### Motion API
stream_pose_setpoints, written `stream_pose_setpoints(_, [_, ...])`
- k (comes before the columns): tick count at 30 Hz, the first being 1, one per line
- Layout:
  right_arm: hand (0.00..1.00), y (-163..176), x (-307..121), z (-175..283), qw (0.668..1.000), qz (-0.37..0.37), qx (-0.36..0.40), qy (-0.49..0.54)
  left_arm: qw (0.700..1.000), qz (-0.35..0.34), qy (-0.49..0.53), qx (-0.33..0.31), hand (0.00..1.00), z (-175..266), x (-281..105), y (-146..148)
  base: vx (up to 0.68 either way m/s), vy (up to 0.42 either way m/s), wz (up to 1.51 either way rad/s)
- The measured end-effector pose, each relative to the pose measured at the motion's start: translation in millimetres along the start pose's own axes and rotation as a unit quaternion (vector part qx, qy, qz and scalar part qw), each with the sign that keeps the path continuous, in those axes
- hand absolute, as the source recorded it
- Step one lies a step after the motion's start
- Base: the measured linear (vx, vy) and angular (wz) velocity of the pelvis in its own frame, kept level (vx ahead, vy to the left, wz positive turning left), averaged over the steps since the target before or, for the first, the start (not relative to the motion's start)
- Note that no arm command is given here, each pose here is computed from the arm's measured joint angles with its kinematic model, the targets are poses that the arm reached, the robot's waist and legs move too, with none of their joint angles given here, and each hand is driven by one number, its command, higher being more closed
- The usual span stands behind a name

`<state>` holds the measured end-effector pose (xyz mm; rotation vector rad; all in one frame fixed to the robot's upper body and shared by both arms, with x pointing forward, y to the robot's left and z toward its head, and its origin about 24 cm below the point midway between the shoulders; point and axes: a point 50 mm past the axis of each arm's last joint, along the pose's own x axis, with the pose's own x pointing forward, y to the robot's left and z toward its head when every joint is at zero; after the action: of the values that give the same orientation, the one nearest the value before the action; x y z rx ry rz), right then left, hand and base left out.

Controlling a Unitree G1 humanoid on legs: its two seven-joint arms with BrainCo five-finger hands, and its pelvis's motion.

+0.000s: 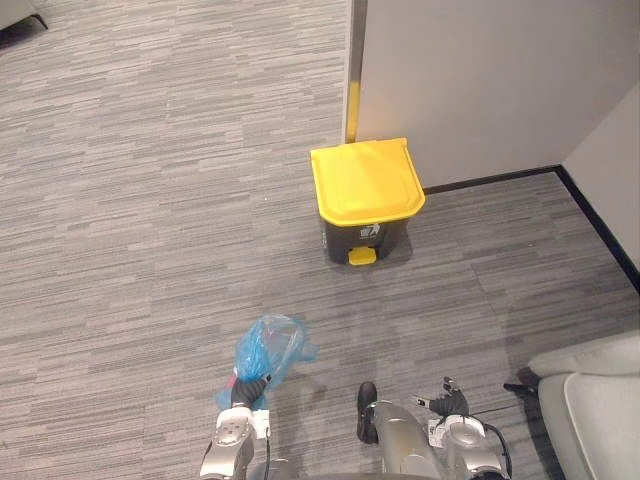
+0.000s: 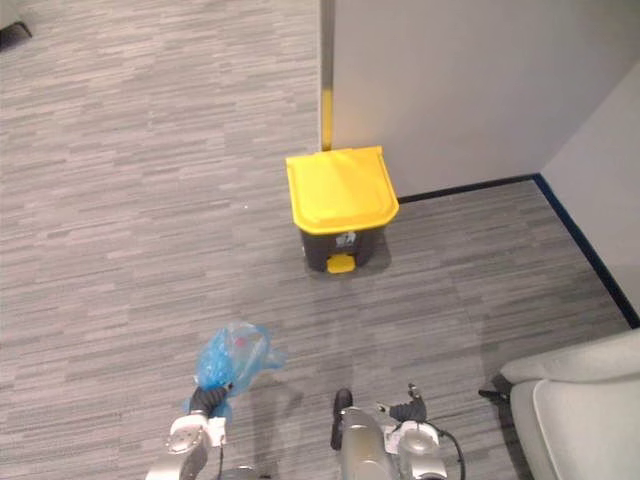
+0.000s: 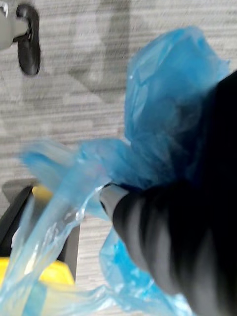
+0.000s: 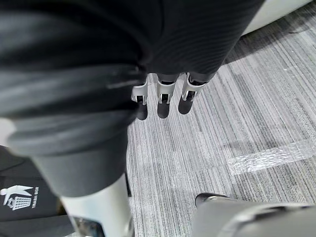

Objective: Gather rubbish on tea table into small bin, then transfer packed bag to large trash can.

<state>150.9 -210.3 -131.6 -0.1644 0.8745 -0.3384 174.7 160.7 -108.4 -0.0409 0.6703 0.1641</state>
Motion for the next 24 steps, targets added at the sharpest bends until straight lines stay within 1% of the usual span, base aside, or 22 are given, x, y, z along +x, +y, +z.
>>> stream_pose_setpoints(5, [0.00,7,-4,8,0.999,0.004,0.024,-0.021,1.000,-0.021,-0.010,-0.002,1.00,3,-2,-9,0.26,-0.005,-0.01])
stream_pose_setpoints(8, [0.00,5,-3,5,0.999,-0.001,0.028,-0.014,1.000,-0.025,-0.001,0.000,1.00,0,-3,-9,0.25,0.197,-0.17])
stream_pose_setpoints(9, [0.00,2,-3,-2,1.000,-0.006,0.024,0.000,1.000,-0.026,0.009,0.002,1.00,-5,-3,-10,0.21,0.190,-0.28])
stream_pose_setpoints(13, [0.00,8,-8,-20,0.999,0.002,0.022,0.034,0.999,-0.019,0.023,0.015,1.00,-13,-4,-2,0.28,0.235,-0.20])
stream_pose_setpoints(17, [0.00,10,-7,-18,0.999,0.007,0.015,0.030,0.999,-0.018,0.039,0.019,1.00,-22,-8,0,0.25,0.218,-0.34])
stream_pose_setpoints(18, [0.00,11,-7,-15,0.999,0.010,0.018,0.025,0.999,-0.013,0.042,0.023,1.00,-24,-9,5,0.30,0.121,0.07])
stream_pose_setpoints(20, [0.00,13,-6,-12,1.000,0.016,0.012,0.021,0.999,-0.007,0.040,0.031,1.00,-22,-9,11,0.30,0.039,0.17])
stream_pose_setpoints(22, [0.00,17,-2,0,1.000,0.025,0.004,0.004,0.999,0.014,0.031,0.043,1.00,-16,-5,25,0.30,-0.093,0.07])
stream_pose_setpoints(24, [0.00,14,0,4,1.000,0.022,-0.001,-0.003,0.998,0.022,0.031,0.041,1.00,-15,-4,28,0.27,-0.143,0.14])
